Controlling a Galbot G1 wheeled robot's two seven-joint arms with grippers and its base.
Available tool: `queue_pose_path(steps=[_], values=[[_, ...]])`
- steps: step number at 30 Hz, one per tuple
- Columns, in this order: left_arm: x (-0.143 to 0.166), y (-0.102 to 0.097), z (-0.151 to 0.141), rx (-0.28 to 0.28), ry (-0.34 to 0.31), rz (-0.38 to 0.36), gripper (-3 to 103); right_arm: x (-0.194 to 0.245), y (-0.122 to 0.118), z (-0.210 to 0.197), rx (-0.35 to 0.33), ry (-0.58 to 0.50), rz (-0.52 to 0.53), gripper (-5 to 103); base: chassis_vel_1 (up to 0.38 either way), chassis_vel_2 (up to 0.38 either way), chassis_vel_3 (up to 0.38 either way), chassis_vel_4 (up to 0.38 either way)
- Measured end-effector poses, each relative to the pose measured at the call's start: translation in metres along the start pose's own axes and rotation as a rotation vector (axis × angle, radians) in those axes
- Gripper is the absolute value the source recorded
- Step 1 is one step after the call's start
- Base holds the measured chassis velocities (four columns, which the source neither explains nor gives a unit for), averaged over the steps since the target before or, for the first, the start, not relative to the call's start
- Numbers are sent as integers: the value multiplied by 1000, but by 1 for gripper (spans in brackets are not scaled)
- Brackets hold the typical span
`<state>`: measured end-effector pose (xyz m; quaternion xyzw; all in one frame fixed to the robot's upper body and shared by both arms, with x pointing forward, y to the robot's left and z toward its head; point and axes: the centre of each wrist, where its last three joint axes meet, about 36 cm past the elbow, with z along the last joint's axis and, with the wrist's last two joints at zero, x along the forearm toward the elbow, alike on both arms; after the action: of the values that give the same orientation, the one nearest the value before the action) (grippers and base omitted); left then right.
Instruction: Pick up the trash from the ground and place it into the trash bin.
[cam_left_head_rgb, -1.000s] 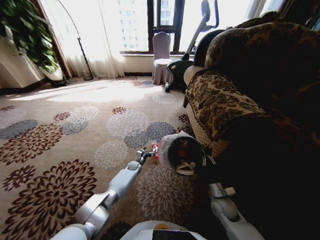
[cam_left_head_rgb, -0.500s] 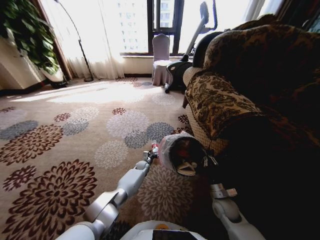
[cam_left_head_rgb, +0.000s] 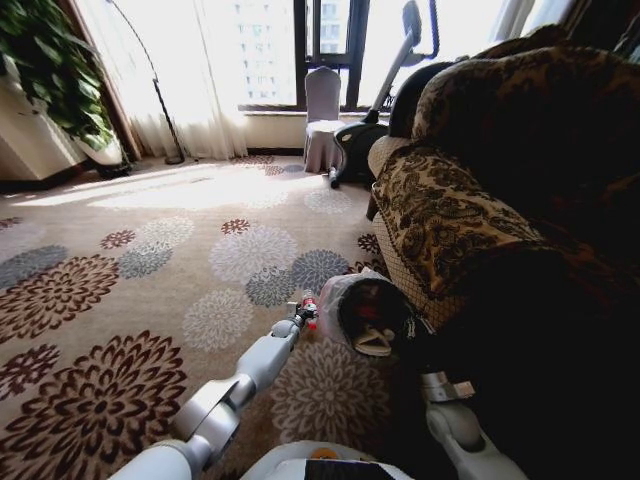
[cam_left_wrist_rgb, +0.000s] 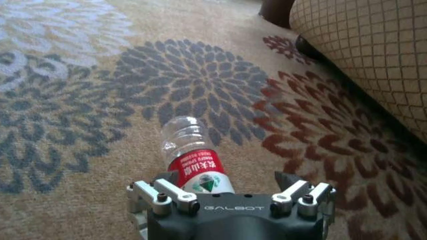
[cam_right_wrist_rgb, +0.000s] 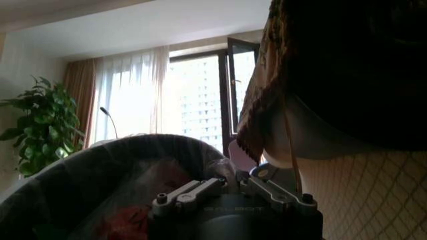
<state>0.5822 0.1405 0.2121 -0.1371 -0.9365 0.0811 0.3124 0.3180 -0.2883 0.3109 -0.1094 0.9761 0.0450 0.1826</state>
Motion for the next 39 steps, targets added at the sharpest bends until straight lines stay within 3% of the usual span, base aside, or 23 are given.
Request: queue_pose_path(steps=[7, 17, 24, 26, 39], values=[[-12, -14, 1, 46, 57, 1, 98, 3, -1, -4, 4, -4, 6, 0, 0, 0, 0, 0], [-9, -17, 29, 21, 116, -28, 94, 4, -1, -5, 6, -9, 14, 0, 0, 0, 0, 0], [-6, -12, 34, 14, 145, -24, 71, 2, 0, -6, 3, -15, 15, 0, 0, 0, 0, 0], [-6, -12, 33, 14, 144, -25, 71, 2, -1, -6, 4, -16, 16, 0, 0, 0, 0, 0], [4, 0, 41, 22, 136, -43, 32, 1, 0, -9, 3, -24, 16, 0, 0, 0, 0, 0]])
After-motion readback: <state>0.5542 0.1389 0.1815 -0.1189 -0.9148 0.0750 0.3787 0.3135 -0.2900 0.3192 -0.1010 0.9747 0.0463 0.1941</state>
